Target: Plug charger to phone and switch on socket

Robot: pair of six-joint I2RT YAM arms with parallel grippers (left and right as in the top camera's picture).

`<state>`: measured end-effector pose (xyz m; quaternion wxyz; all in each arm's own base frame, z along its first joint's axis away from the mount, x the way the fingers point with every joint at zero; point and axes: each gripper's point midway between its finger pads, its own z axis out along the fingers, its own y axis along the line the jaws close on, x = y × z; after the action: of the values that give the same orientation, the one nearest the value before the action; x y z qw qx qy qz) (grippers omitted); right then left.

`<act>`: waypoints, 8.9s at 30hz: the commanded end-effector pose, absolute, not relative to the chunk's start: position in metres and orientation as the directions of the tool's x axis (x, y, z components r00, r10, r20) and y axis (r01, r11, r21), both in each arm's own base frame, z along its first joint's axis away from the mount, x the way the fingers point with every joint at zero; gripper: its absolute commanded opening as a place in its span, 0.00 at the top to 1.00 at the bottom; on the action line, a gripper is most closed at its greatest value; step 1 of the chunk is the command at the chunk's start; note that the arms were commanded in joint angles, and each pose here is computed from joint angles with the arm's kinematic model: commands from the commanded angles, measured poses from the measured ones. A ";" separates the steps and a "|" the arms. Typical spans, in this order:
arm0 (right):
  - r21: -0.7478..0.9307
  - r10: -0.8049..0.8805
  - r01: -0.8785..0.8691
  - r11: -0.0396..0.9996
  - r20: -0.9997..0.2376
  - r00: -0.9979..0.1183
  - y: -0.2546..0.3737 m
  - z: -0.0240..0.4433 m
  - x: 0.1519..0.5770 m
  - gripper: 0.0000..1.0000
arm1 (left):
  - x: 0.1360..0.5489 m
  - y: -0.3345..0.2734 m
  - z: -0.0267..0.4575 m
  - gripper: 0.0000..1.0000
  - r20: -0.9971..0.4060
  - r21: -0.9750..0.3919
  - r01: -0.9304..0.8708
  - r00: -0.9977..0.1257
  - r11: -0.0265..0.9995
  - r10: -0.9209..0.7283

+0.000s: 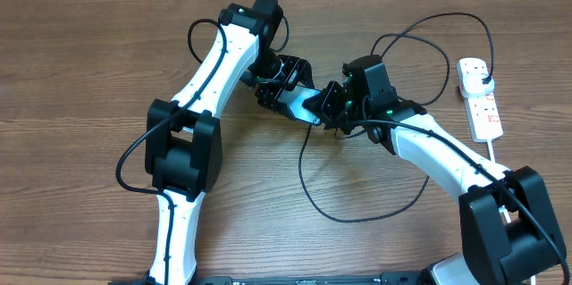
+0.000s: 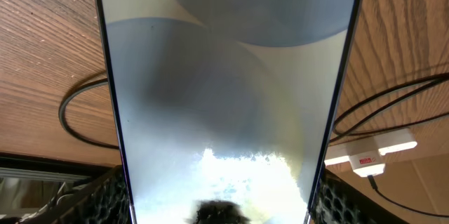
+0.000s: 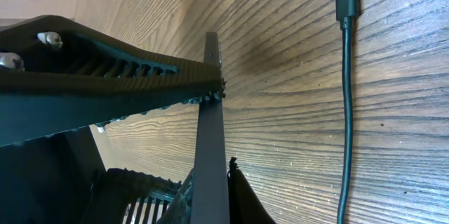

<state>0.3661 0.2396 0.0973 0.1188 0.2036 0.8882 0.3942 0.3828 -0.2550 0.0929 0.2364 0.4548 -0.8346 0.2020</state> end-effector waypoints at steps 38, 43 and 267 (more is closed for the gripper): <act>0.957 0.802 0.158 0.243 -0.107 -0.588 0.155 0.267 0.431 0.96 | 0.464 -0.278 0.246 0.11 0.074 -0.981 -0.063 -0.996 0.181 0.055; 0.959 0.885 0.249 0.134 -0.003 -0.465 0.164 0.265 0.434 0.96 | 0.483 -0.286 0.261 0.13 0.066 -0.985 -0.065 -0.998 0.160 0.001; 0.330 0.306 0.254 0.909 -0.116 -0.945 0.213 -0.010 0.417 0.96 | 0.481 -0.172 0.216 0.96 -0.006 -0.962 -0.019 -0.996 0.271 -0.092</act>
<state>0.4158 0.2184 0.0019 0.0846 0.1648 0.9671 0.1746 0.4837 -0.1698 0.1919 -0.0163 0.0491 -0.8042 0.5922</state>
